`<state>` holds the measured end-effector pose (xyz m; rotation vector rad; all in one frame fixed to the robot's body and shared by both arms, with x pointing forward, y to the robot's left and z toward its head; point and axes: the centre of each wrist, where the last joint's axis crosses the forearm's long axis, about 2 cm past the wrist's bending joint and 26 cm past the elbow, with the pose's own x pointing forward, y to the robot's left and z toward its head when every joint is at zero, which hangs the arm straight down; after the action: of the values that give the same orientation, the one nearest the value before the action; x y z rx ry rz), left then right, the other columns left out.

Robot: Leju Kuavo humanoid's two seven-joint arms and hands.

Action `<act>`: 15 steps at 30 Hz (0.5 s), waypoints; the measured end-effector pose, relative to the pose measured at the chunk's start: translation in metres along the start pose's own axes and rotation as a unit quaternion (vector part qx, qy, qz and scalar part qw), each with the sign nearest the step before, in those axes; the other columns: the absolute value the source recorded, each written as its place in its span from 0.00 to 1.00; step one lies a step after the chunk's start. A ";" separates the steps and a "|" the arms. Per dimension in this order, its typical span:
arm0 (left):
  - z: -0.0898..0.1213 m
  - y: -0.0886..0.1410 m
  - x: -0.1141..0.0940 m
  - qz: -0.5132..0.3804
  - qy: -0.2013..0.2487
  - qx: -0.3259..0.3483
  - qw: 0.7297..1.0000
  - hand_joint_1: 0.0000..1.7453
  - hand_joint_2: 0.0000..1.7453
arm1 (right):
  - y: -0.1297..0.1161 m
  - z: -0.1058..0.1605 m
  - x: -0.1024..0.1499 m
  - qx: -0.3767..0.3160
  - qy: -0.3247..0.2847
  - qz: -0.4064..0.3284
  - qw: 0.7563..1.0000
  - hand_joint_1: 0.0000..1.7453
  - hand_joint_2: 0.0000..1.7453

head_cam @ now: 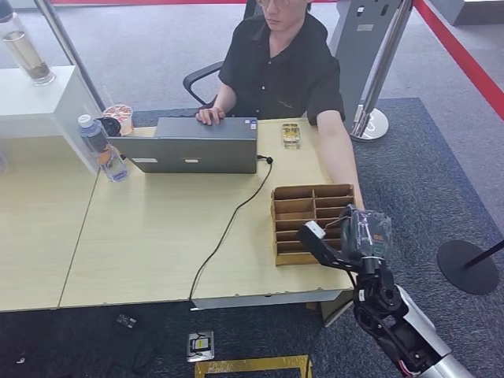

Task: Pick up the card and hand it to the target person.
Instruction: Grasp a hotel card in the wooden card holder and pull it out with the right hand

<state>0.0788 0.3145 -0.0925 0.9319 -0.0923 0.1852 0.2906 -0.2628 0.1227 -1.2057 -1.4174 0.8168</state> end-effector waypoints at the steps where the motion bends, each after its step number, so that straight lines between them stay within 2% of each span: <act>1: 0.000 0.000 0.000 0.000 0.001 0.000 1.000 0.00 1.00 | -0.002 0.000 0.001 -0.005 -0.003 0.001 1.000 1.00 1.00; 15: 0.000 0.000 -0.001 -0.001 0.006 0.000 1.000 0.00 1.00 | -0.041 -0.012 0.032 -0.098 -0.058 0.006 0.994 1.00 1.00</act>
<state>0.0782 0.3143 -0.0926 0.9307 -0.0811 0.1886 0.2943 -0.2444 0.1726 -1.3329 -1.6165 0.7796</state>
